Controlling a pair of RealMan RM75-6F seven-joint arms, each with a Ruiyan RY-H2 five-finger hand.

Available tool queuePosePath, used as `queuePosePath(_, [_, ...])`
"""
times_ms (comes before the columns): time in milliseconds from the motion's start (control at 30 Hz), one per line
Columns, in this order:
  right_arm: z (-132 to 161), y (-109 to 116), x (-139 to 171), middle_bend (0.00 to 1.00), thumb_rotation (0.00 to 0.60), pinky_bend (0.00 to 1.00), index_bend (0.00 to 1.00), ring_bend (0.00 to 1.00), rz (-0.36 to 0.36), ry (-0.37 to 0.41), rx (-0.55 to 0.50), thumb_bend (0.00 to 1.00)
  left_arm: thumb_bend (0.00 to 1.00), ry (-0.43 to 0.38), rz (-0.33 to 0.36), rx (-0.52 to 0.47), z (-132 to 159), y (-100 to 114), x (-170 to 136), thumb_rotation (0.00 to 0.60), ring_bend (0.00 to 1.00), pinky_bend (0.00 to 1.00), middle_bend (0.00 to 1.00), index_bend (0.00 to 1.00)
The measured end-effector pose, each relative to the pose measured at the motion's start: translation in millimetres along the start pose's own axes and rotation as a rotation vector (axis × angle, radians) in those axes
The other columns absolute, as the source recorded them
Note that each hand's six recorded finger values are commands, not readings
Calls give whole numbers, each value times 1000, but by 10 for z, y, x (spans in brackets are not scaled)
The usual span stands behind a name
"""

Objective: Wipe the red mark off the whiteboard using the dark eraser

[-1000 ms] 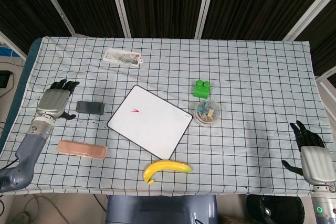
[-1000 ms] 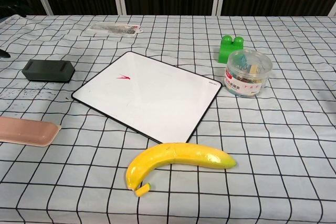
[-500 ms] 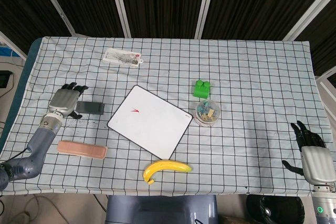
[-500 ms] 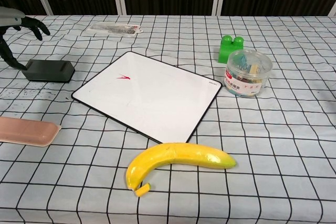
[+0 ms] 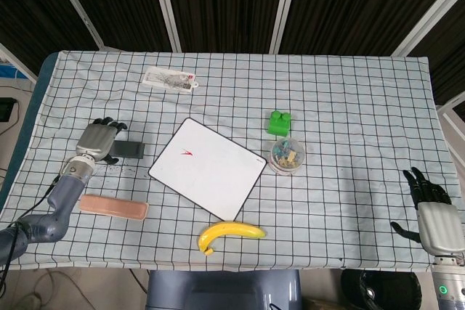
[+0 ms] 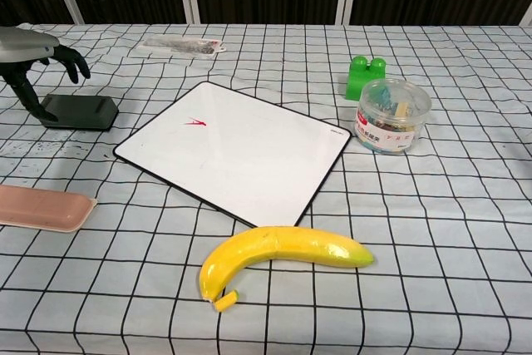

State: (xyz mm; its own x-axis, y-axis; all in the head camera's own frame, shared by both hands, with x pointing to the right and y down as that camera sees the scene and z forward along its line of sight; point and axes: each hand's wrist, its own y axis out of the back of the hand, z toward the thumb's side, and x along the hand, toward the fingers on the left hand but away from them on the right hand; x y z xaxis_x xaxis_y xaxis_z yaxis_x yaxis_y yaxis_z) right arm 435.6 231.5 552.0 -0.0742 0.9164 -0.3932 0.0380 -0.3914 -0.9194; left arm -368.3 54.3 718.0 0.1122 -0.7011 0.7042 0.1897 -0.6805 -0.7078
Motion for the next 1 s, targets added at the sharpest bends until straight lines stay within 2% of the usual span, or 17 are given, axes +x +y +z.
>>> queuePosePath(233, [-13, -3, -8, 73, 600, 182, 0, 168, 3, -5, -4, 32, 184, -26, 14, 28, 73, -24, 36, 600, 162, 194, 320, 304])
queuePosePath(667, [-19, 1, -17, 73, 600, 183, 0, 168, 4, -9, -6, 32, 188, -45, 11, 38, 134, -92, 65, 600, 173, 201, 337, 326])
queuePosePath(833, [-25, 1, -17, 73, 600, 182, 0, 168, 5, -11, -6, 32, 221, -45, -5, 57, 133, -149, 68, 600, 231, 270, 409, 382])
queuePosePath(1000, [-29, 1, -21, 73, 600, 183, 0, 168, 5, -13, -10, 31, 229, -51, 1, 71, 156, -164, 77, 600, 235, 277, 422, 422])
